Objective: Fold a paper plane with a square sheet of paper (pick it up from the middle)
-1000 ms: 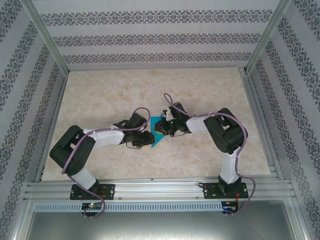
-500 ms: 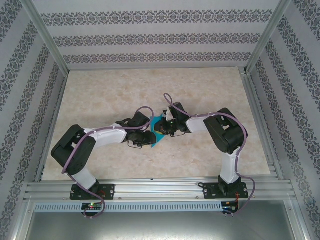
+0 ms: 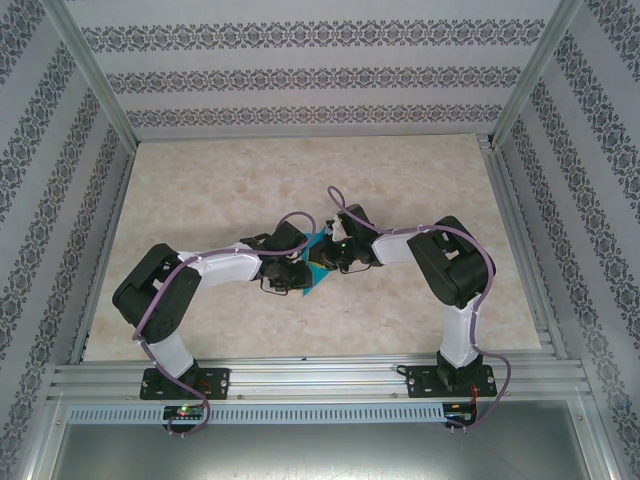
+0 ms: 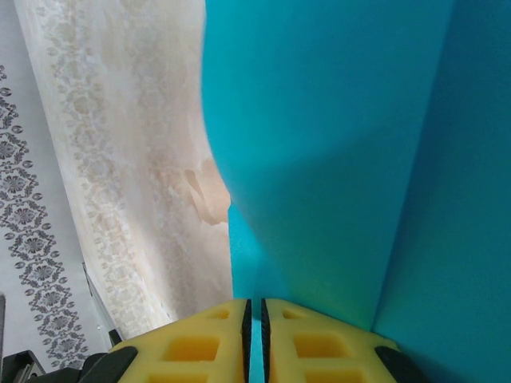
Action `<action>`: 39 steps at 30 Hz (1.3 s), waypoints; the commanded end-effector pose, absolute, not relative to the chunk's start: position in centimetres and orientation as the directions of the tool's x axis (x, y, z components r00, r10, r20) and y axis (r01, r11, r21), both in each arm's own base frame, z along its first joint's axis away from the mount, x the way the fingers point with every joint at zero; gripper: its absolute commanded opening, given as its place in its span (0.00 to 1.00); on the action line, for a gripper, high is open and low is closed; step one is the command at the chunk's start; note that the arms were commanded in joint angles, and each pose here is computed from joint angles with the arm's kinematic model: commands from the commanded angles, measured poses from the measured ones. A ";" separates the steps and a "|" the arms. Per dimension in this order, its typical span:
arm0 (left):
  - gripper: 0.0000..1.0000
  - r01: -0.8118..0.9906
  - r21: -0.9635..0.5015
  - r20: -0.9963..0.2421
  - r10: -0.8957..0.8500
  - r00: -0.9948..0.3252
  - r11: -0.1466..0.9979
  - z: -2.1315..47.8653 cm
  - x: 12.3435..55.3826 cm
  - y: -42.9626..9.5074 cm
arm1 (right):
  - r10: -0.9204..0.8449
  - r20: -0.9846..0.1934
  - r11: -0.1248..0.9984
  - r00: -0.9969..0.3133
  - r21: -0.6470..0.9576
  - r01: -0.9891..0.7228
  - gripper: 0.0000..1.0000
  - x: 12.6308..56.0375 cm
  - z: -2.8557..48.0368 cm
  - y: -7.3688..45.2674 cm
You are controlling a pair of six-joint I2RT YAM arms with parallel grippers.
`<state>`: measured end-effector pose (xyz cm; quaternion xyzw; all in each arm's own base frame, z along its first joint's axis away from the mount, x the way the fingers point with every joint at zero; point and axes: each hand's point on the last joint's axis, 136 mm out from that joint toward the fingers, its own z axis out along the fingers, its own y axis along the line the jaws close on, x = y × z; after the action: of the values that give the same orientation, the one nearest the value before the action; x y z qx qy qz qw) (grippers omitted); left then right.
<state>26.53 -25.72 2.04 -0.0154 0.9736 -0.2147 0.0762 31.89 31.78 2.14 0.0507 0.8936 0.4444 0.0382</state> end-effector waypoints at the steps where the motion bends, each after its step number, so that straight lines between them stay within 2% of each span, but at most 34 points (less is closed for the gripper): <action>1: 0.24 0.003 -0.361 -0.121 -0.044 -0.992 0.932 0.9 25.9 -25.0 | 0.115 0.009 0.649 -0.993 0.757 0.082 0.16 31.0 0.4 31.1; 4: 0.18 -0.004 -0.357 -0.110 -0.046 -0.993 0.934 0.4 25.6 -24.8 | 0.115 0.012 0.650 -0.993 0.756 0.084 0.16 30.9 0.3 31.1; 9: 0.15 -0.007 -0.362 -0.087 -0.042 -0.995 0.932 0.0 24.8 -24.7 | 0.118 0.017 0.661 -0.993 0.745 0.091 0.16 30.9 0.0 31.0; 11: 0.11 -0.003 -0.372 -0.070 -0.032 -0.997 0.928 -0.2 24.4 -24.9 | 0.120 0.019 0.677 -0.993 0.730 0.096 0.16 30.8 -0.3 30.8; 17: 0.03 -0.007 -0.317 -0.054 -0.026 -0.998 0.948 -0.9 22.5 -23.6 | 0.139 0.045 0.716 -0.989 0.686 0.132 0.15 30.3 -1.7 29.9; 20: 0.04 -0.017 -0.329 -0.086 -0.048 -0.995 0.944 0.3 22.1 -23.1 | 0.156 0.055 0.721 -0.986 0.677 0.152 0.15 30.0 -2.3 29.6; 24: 0.08 -0.002 -0.361 -0.204 -0.080 -0.976 0.933 3.8 23.4 -22.9 | 0.164 0.060 0.714 -0.985 0.681 0.160 0.15 29.8 -2.4 29.6; 30: 0.09 0.104 -0.546 -0.285 -0.068 -0.956 0.832 7.9 26.4 -28.0 | 0.168 0.059 0.715 -0.984 0.680 0.163 0.15 29.6 -2.4 29.6; 35: 0.09 0.094 -0.565 -0.254 -0.064 -0.965 0.820 5.9 27.6 -29.7 | 0.171 0.064 0.708 -0.983 0.686 0.168 0.14 29.7 -2.5 29.8; 39: 0.08 0.060 -0.524 -0.232 -0.075 -0.970 0.849 3.5 27.9 -29.0 | 0.170 0.064 0.706 -0.983 0.689 0.167 0.15 29.8 -2.4 29.9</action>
<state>27.34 -28.70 3.97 0.0026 0.9550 -0.2717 0.1188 31.80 31.76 1.88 0.0578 0.8975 0.4357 0.0360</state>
